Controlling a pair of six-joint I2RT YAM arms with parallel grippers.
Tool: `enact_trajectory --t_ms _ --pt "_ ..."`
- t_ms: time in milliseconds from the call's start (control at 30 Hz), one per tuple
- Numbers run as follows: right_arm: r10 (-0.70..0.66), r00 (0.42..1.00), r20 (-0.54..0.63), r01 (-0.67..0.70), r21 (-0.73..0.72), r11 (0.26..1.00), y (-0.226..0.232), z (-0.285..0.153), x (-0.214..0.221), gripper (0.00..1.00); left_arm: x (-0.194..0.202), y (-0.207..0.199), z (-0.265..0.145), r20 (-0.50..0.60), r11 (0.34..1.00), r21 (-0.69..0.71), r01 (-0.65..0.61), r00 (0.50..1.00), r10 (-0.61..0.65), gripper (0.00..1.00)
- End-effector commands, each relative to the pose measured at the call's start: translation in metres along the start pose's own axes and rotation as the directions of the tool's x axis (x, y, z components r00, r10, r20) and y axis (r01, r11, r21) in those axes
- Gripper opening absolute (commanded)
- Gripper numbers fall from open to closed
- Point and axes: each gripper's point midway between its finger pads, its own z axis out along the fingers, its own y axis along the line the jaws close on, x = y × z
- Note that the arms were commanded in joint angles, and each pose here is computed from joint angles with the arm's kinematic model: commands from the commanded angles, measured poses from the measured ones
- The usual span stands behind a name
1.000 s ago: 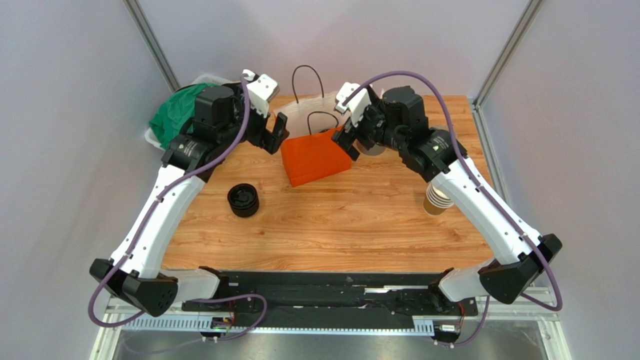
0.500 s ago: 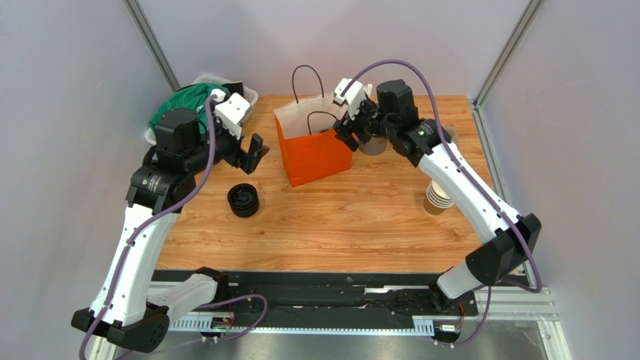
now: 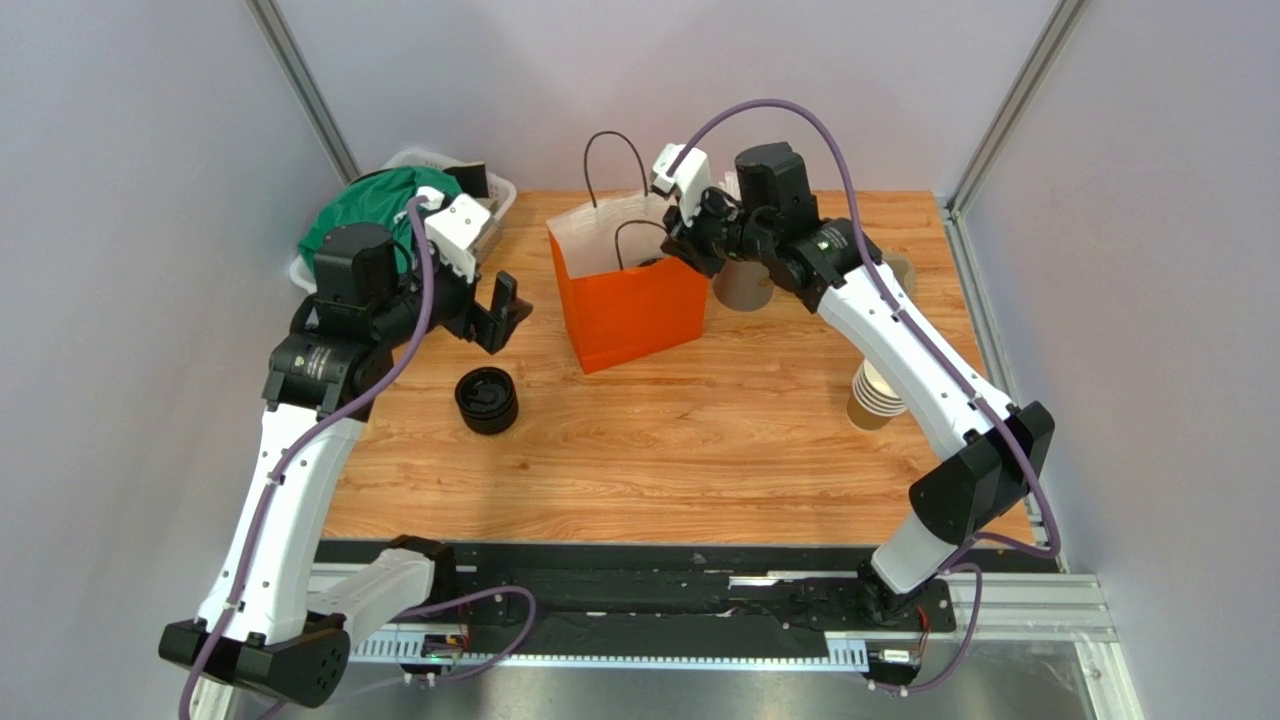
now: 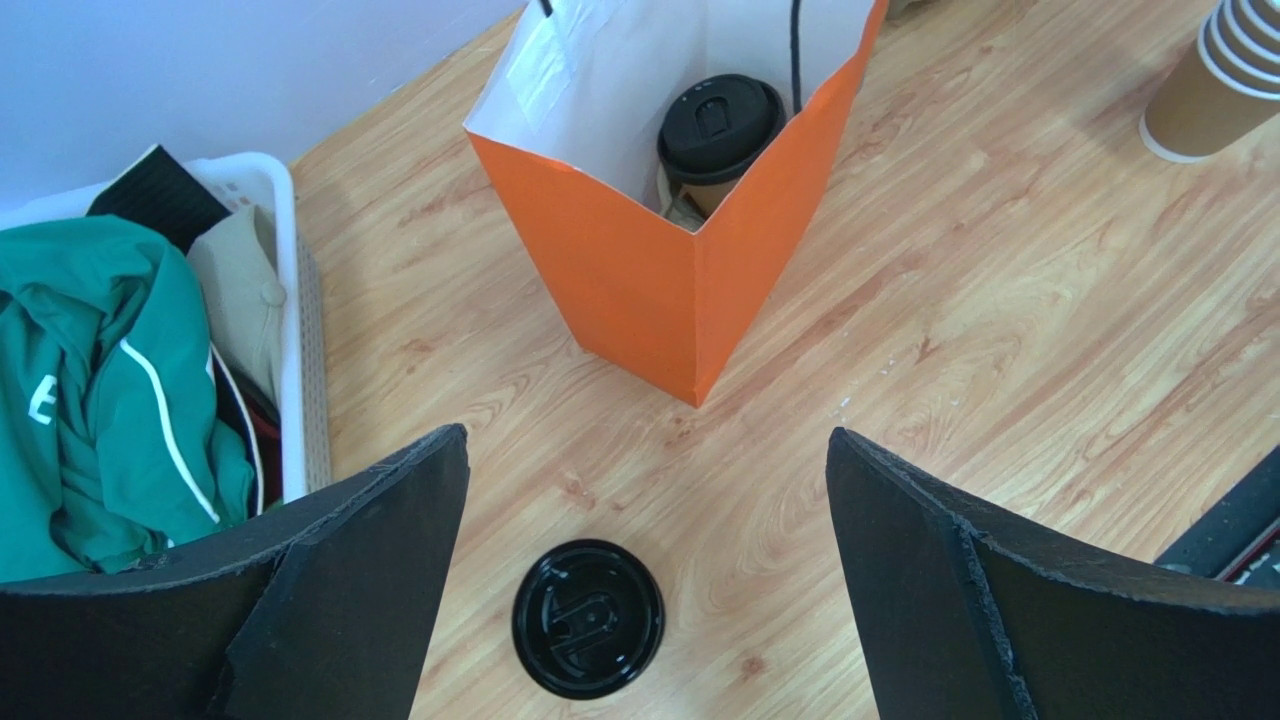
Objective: Pack the takeout coffee
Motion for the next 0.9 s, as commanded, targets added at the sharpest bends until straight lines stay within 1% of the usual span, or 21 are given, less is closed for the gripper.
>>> enact_trajectory --t_ms 0,67,233,367,400,567,700,767,867 --pt "-0.003 0.999 0.052 0.004 -0.012 1.0 0.004 -0.011 -0.019 0.03 -0.015 -0.003 -0.007 0.078 1.0 0.02 0.01 0.997 -0.012 0.97" --pt "-0.004 0.998 0.057 0.005 -0.01 1.0 0.006 -0.016 -0.021 0.0 -0.014 -0.003 -0.006 0.078 1.0 0.027 0.015 0.997 -0.017 0.98" --pt "0.021 0.995 0.093 -0.023 0.022 1.0 0.008 -0.033 -0.032 0.0 -0.013 -0.004 -0.007 0.081 0.999 0.041 0.031 0.996 -0.034 0.98" --pt "0.015 0.992 0.123 -0.025 0.086 0.996 0.01 -0.048 -0.036 0.0 -0.011 -0.007 -0.007 0.087 0.998 0.059 0.038 0.995 -0.043 0.98" --pt "0.023 0.994 0.108 -0.033 0.093 0.995 0.011 -0.046 -0.028 0.0 -0.011 -0.007 -0.006 0.086 0.997 0.062 0.04 0.995 -0.045 0.98" --pt "0.026 0.993 0.119 -0.038 0.105 0.994 0.024 -0.057 -0.027 0.0 -0.012 -0.01 -0.006 0.092 0.996 0.079 0.047 0.994 -0.054 0.99" --pt "0.002 0.997 0.074 -0.012 0.128 0.992 0.034 -0.065 -0.018 0.0 -0.011 -0.011 -0.006 0.09 0.995 0.086 0.049 0.994 -0.057 0.99" --pt "0.002 0.999 0.042 -0.008 0.139 0.99 0.039 -0.064 -0.006 0.0 -0.011 -0.012 -0.007 0.092 0.995 0.087 0.047 0.994 -0.055 0.99" --pt "-0.007 1.0 0.028 0.003 0.144 0.99 0.05 -0.068 0.004 0.0 -0.011 -0.011 -0.006 0.093 0.995 0.087 0.048 0.994 -0.056 0.99"
